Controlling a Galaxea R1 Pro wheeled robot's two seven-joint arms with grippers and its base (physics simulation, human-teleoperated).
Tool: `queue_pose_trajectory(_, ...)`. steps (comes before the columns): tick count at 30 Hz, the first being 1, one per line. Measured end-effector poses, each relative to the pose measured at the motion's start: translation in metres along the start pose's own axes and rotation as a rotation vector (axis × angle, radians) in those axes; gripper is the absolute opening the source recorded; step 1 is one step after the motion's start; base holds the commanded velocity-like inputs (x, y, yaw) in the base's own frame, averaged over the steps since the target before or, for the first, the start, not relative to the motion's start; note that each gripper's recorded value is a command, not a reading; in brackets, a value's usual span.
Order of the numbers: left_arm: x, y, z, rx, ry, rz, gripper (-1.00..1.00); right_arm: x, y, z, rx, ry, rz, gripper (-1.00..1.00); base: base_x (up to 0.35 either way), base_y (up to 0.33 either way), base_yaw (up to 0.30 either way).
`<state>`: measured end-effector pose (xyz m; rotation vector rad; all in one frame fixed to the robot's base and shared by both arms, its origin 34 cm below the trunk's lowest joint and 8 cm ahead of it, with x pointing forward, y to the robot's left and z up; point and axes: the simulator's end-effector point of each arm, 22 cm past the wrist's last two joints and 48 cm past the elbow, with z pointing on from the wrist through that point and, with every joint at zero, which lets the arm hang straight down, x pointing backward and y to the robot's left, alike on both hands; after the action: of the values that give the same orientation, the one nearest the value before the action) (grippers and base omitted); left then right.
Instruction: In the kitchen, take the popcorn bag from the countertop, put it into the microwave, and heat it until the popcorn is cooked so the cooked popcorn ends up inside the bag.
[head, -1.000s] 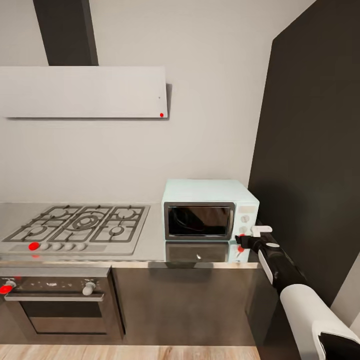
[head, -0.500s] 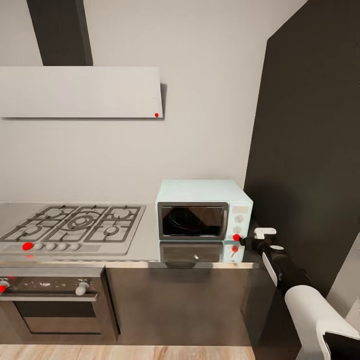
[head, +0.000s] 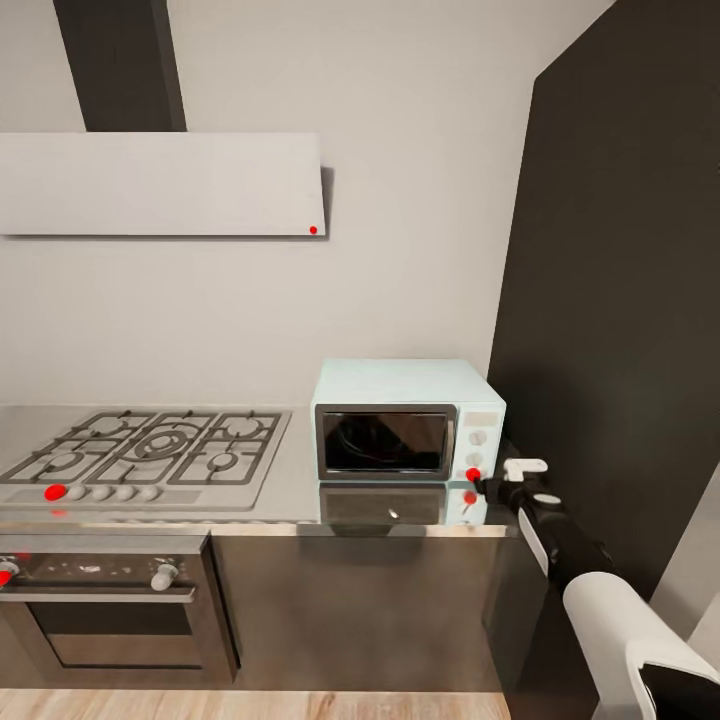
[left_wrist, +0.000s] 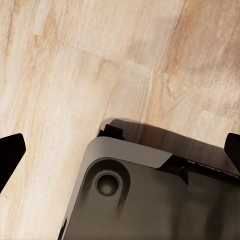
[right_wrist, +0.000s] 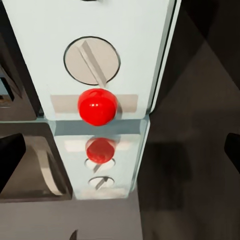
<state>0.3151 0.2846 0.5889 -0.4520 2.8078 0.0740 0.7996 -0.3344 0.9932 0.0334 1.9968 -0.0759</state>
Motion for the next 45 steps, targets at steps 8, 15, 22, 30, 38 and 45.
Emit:
queue_pose_trajectory(8, 0.000, 0.001, 0.000, -0.001, 0.000, 0.000, 1.00, 0.013, 0.005, 0.003, -0.009, -0.013, -0.008, 1.00, 0.011, 0.000, 0.000)
queue_pose_trajectory(15, 0.000, 0.000, 0.000, -0.001, 0.000, 0.000, 1.00, 0.021, 0.007, 0.004, -0.016, -0.006, -0.007, 1.00, 0.001, 0.000, 0.000)
queue_pose_trajectory(22, 0.000, 0.000, 0.000, 0.000, 0.000, 0.000, 1.00, 0.020, 0.007, 0.004, -0.015, -0.006, -0.009, 1.00, 0.148, 0.000, 0.000)
queue_pose_trajectory(30, 0.000, 0.000, 0.000, 0.000, 0.000, 0.000, 1.00, 0.021, 0.008, 0.004, -0.016, -0.005, -0.005, 1.00, 0.188, 0.000, 0.000)
queue_pose_trajectory(38, 0.000, 0.000, 0.000, 0.000, 0.000, 0.000, 1.00, 0.030, 0.008, 0.005, -0.020, 0.012, -0.003, 1.00, 0.007, 0.000, 0.000)
queue_pose_trajectory(45, 0.000, 0.000, 0.000, 0.000, 0.000, 0.000, 1.00, 0.042, 0.017, 0.006, -0.032, 0.020, -0.006, 1.00, 0.000, 0.000, 0.000)
